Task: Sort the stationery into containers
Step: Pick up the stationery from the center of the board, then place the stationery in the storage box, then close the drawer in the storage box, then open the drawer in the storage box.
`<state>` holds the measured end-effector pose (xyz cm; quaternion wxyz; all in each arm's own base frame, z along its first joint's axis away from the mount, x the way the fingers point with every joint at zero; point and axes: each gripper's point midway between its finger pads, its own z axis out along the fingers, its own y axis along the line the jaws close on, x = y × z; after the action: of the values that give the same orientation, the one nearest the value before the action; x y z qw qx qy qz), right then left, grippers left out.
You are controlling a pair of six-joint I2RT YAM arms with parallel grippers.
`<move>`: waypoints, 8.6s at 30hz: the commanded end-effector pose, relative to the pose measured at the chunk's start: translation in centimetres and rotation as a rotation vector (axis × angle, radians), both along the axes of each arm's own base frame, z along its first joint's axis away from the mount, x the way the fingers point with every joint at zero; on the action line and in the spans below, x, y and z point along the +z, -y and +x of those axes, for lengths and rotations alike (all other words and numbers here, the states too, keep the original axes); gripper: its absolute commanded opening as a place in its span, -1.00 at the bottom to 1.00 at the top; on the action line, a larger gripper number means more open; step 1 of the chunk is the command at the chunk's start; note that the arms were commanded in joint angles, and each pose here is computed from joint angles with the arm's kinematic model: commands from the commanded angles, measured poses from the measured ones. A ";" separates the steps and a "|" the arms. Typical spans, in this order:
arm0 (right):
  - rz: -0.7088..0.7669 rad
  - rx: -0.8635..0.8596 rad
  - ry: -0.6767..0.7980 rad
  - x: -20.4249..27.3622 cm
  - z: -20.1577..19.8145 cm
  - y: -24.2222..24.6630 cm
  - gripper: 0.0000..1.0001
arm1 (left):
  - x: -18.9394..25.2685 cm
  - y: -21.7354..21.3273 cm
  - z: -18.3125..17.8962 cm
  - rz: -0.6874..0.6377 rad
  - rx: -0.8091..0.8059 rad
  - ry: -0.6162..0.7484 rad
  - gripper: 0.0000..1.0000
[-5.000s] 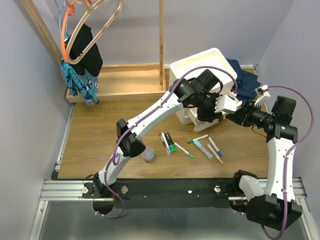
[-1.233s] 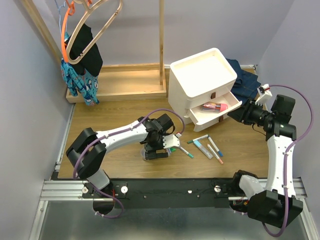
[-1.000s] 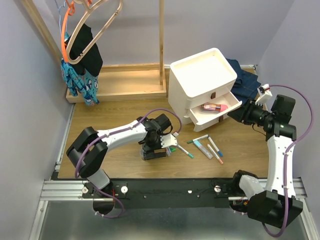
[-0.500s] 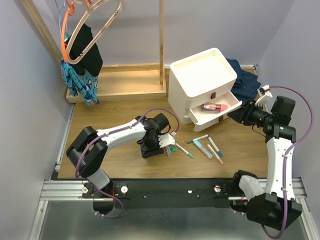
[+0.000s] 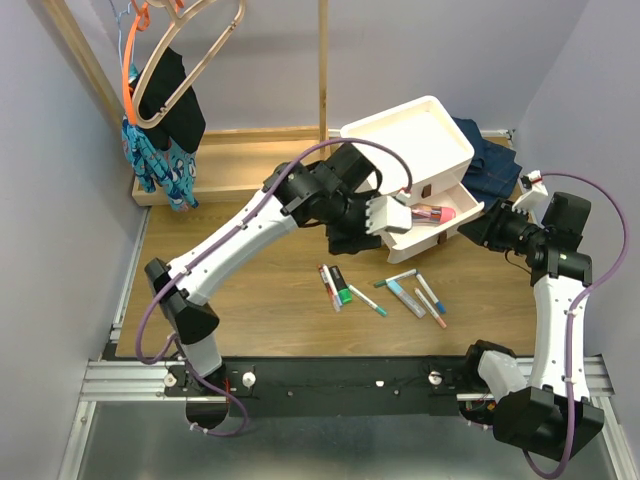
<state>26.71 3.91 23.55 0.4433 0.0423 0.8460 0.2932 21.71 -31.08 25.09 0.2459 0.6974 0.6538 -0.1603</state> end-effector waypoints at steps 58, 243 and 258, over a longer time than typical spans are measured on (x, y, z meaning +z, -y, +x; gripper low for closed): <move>0.033 -0.033 -0.068 -2.5 -0.9 -0.2 -0.22 | -2.0 14.8 8.2 -0.083 0.085 0.242 0.97; 0.553 0.232 -0.153 -3.1 13.9 -5.8 -0.35 | 9.0 8.0 17.0 -0.682 0.259 0.118 0.24; 0.548 0.281 -0.118 -1.7 12.0 -6.2 -0.99 | 8.8 7.9 17.1 -0.674 0.255 0.125 0.25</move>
<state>40.15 9.96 20.13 0.3063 0.0917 0.7632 0.5615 38.45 -38.83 33.36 0.5091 0.4968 0.6344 -0.3025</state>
